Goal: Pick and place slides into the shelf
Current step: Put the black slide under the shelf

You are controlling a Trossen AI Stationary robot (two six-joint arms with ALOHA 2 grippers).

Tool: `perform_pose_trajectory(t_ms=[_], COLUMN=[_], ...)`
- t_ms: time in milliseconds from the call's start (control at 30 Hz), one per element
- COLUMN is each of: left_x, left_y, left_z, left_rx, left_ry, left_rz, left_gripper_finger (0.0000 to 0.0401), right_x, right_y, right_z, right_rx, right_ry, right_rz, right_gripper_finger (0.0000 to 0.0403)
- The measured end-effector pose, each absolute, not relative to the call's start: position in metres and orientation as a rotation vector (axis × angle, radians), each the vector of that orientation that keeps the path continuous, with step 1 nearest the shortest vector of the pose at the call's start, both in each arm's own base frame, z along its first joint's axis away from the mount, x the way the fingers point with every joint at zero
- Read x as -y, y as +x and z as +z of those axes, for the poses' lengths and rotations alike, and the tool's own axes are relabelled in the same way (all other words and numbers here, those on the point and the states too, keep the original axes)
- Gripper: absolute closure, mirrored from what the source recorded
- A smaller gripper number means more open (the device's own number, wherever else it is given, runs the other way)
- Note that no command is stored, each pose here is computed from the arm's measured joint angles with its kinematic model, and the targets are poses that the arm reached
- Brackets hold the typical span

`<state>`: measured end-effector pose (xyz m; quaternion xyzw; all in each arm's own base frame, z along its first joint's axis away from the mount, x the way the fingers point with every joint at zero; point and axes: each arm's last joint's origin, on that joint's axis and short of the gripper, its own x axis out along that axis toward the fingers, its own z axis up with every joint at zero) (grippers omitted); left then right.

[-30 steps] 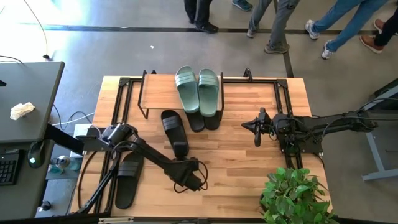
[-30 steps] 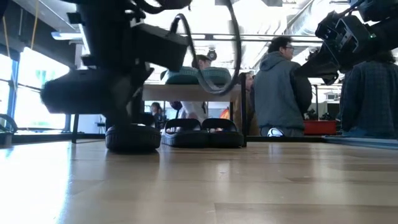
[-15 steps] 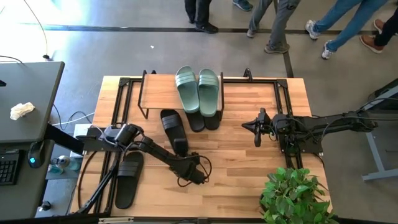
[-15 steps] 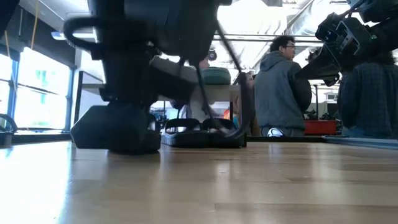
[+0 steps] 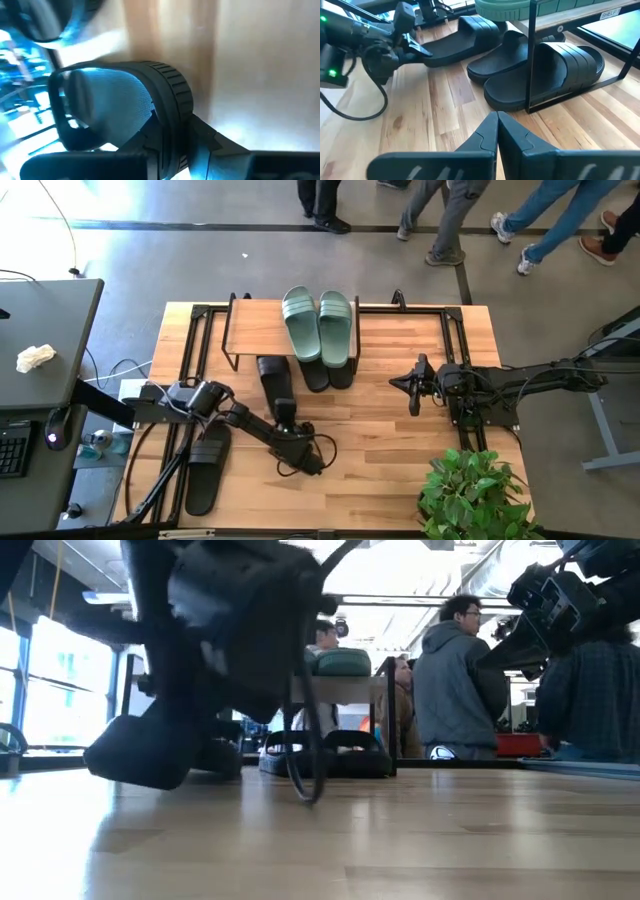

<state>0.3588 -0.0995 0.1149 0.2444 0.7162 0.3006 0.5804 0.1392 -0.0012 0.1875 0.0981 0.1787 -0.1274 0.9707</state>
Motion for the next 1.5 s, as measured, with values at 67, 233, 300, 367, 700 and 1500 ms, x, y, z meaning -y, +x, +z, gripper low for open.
perform_pose_trajectory(t_ms=[67,233,300,367,700,1500], left_x=[0.099,0.099,0.099,0.097,0.087,0.037], left_y=[0.355,0.345,0.341,0.337,0.336,0.333], left_z=[0.114,0.110,0.106,0.103,0.102,0.106], left_rx=[-1.655,-1.634,-1.625,-1.627,-1.650,-1.664], left_ry=[0.640,0.809,0.842,0.827,0.748,0.631], left_rz=[0.732,0.754,0.755,0.769,0.752,0.609], left_gripper_finger=[0.0364,0.0364,0.0364,0.0364,0.0365,0.0367], right_x=[0.001,0.001,0.001,0.001,0.001,0.001], right_y=[0.139,0.139,0.139,0.139,0.139,0.139], right_z=[0.188,0.188,0.188,0.188,0.188,0.187], right_rx=[-0.360,-0.361,-0.360,-0.360,-0.360,-0.364], right_ry=[0.198,0.198,0.198,0.198,0.198,0.198], right_rz=[-0.257,-0.257,-0.257,-0.257,-0.257,-0.257], right_gripper_finger=[0.0403,0.0403,0.0403,0.0403,0.0403,0.0403])
